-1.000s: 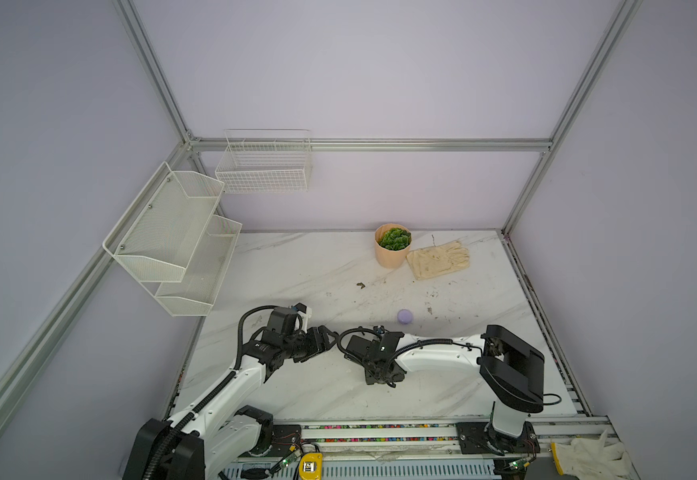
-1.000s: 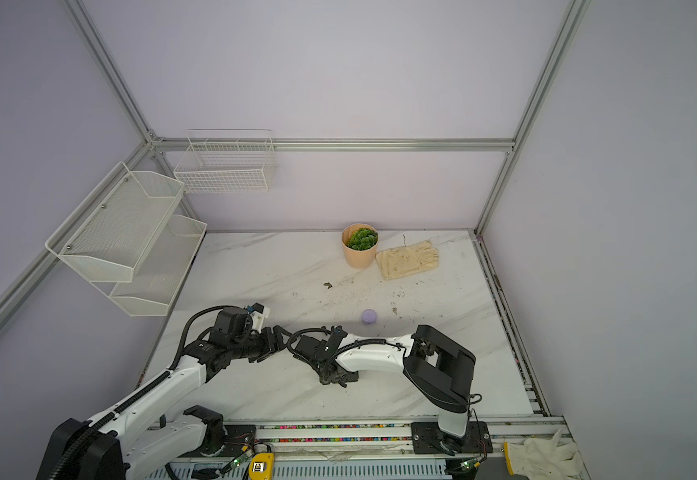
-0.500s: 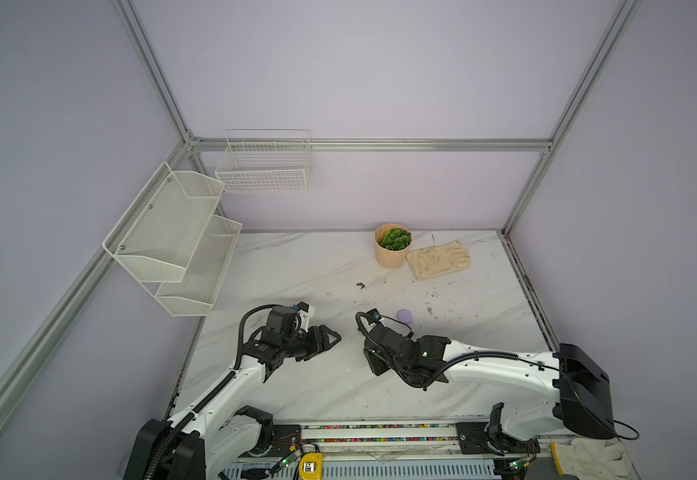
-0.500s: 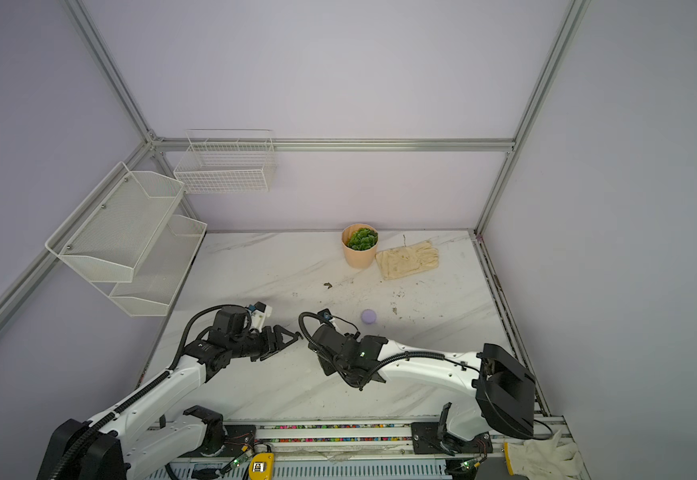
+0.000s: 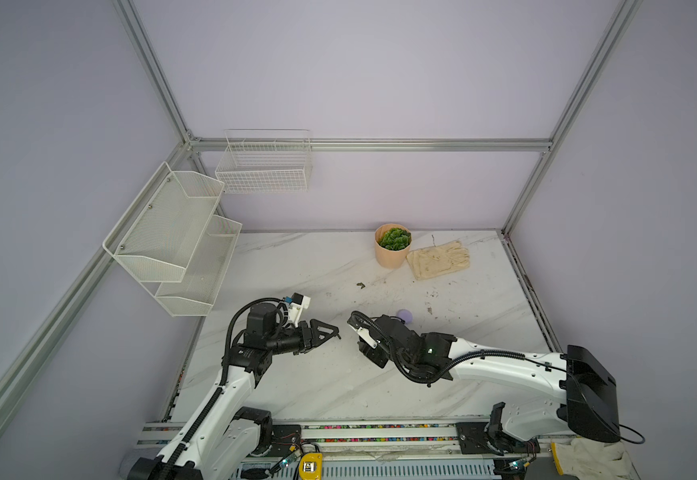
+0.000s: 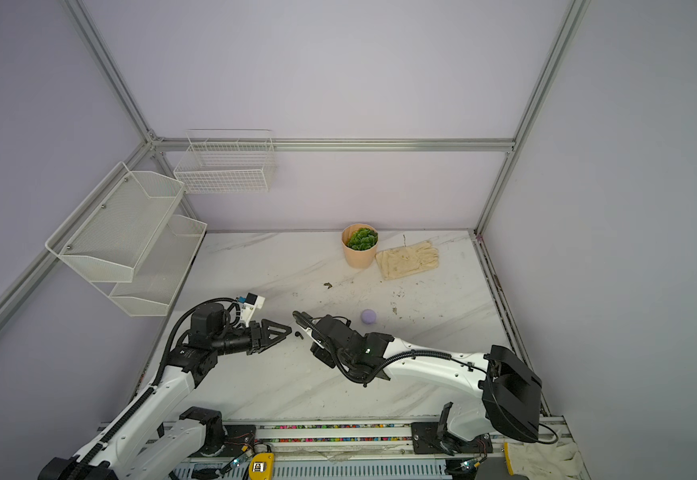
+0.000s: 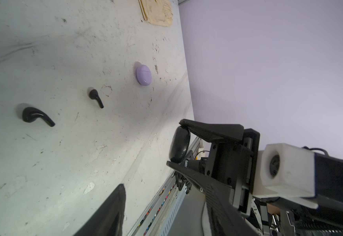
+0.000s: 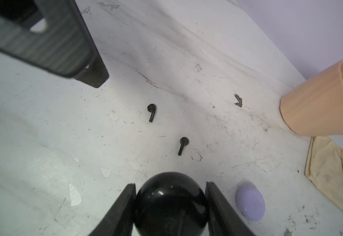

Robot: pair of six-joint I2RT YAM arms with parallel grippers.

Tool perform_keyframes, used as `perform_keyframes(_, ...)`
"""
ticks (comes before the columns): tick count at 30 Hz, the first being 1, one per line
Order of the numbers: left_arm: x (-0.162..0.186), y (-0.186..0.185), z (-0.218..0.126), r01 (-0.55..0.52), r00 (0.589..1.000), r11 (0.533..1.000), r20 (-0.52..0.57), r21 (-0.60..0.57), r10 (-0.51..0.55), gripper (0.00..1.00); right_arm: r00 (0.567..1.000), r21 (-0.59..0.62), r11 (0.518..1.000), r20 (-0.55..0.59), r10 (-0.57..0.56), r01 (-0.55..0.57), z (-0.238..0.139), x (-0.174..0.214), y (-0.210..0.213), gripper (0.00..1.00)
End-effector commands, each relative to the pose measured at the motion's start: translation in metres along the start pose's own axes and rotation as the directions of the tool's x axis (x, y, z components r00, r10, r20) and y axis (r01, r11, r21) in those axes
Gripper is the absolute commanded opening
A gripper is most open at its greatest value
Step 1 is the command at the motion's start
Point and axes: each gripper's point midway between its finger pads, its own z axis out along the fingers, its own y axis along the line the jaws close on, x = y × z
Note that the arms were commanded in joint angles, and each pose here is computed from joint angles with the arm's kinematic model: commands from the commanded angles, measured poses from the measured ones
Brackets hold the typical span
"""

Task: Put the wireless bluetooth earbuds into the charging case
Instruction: 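Lift the black puck with the right gripper toward the left gripper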

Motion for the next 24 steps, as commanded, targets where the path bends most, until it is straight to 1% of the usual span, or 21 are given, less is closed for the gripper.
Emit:
perform_keyframes(1,-0.008,-0.043,-0.008,-0.116,0.993,0.986,-0.013,0.121,0.118,0.61,0.986,-0.022,0.989,0.077,-0.146,0.148,-0.007,-0.013,0.001,0.35)
perform_keyframes(3,-0.008,-0.044,-0.007,-0.148,0.988,0.981,-0.014,0.125,0.151,0.60,0.983,-0.052,0.984,0.085,-0.164,0.168,-0.007,-0.013,0.004,0.35)
perform_keyframes(5,-0.008,-0.044,-0.004,-0.171,0.985,0.978,-0.013,0.116,0.174,0.60,0.983,-0.086,0.982,0.089,-0.158,0.165,-0.007,-0.013,0.006,0.35)
perform_keyframes(6,-0.009,-0.043,-0.002,-0.184,0.983,0.977,-0.011,0.106,0.186,0.60,0.982,-0.097,0.983,0.119,-0.146,0.157,-0.016,-0.020,0.004,0.35)
perform_keyframes(9,-0.011,-0.043,0.005,-0.211,0.977,0.974,-0.009,0.083,0.212,0.59,0.979,-0.135,0.979,0.154,-0.134,0.155,-0.025,-0.026,0.008,0.34)
perform_keyframes(12,-0.009,-0.048,0.015,-0.230,0.972,0.968,-0.030,0.098,0.234,0.59,0.974,-0.149,0.975,0.182,-0.135,0.163,-0.031,-0.030,0.010,0.34)
perform_keyframes(16,-0.004,-0.056,0.023,-0.266,0.961,0.956,-0.041,0.122,0.273,0.57,0.974,-0.159,0.975,0.187,-0.127,0.158,-0.033,-0.031,0.011,0.32)
perform_keyframes(21,-0.012,-0.069,0.018,-0.322,0.947,0.937,0.031,0.133,0.321,0.55,0.974,-0.167,0.973,0.189,-0.127,0.160,-0.034,-0.030,0.012,0.31)
perform_keyframes(24,-0.017,-0.080,0.016,-0.334,0.943,0.928,0.069,0.165,0.327,0.53,0.974,-0.166,0.973,0.185,-0.131,0.162,-0.033,-0.029,0.012,0.30)
